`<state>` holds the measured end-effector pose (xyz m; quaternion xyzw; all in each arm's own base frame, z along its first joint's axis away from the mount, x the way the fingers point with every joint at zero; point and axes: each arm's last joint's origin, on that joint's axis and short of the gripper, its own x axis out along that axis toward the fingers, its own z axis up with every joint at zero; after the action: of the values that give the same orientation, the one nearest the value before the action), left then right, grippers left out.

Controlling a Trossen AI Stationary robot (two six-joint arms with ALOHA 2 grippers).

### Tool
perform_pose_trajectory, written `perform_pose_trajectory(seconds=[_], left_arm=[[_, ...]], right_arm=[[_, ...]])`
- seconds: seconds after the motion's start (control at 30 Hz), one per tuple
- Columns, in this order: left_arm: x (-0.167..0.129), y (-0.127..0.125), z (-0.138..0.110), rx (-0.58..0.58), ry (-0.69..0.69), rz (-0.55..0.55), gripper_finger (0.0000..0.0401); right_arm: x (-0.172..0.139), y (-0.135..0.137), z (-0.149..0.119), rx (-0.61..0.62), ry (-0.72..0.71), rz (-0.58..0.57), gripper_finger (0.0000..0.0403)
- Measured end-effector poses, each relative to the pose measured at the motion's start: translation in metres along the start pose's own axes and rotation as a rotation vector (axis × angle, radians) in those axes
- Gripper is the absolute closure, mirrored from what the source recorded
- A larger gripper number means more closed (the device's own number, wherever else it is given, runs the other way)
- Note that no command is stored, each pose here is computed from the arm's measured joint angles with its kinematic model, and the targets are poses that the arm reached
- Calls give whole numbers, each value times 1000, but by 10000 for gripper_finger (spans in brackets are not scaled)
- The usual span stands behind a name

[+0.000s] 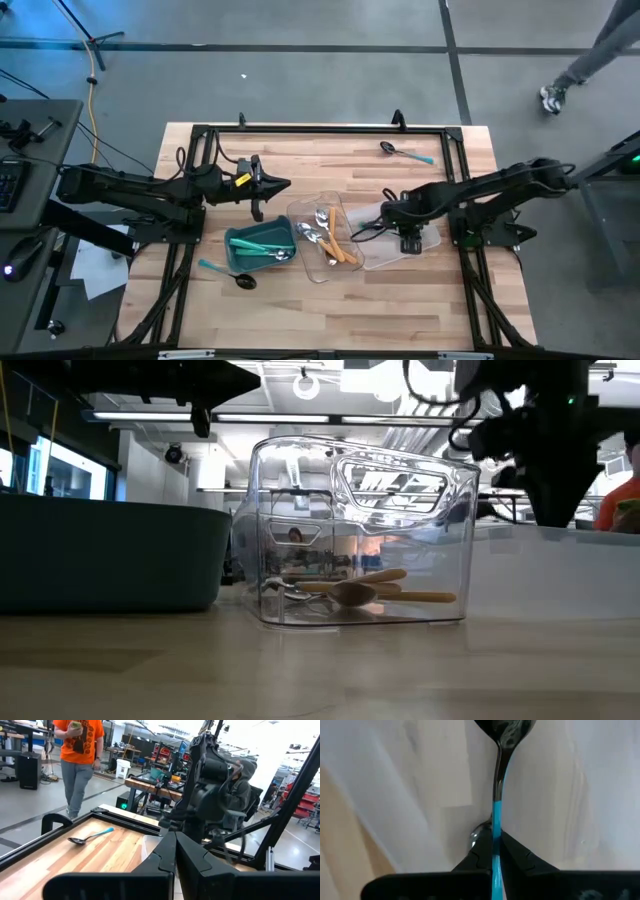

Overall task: Sort silverware by color (type)
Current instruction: Put the blue spoon into the white bin

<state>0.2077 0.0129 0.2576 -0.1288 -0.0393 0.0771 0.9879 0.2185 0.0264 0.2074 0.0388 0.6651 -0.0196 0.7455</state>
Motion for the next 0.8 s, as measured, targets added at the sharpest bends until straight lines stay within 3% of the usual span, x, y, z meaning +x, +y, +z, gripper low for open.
perform_pose_trajectory(seconds=[0.4, 0.8], left_arm=[[0, 0, 0, -3, -1, -1, 401], [0, 0, 0, -3, -2, -4, 401]], right_arm=[[38, -20, 21, 53, 89, -21, 402], [60, -26, 26, 84, 172, 2, 394]])
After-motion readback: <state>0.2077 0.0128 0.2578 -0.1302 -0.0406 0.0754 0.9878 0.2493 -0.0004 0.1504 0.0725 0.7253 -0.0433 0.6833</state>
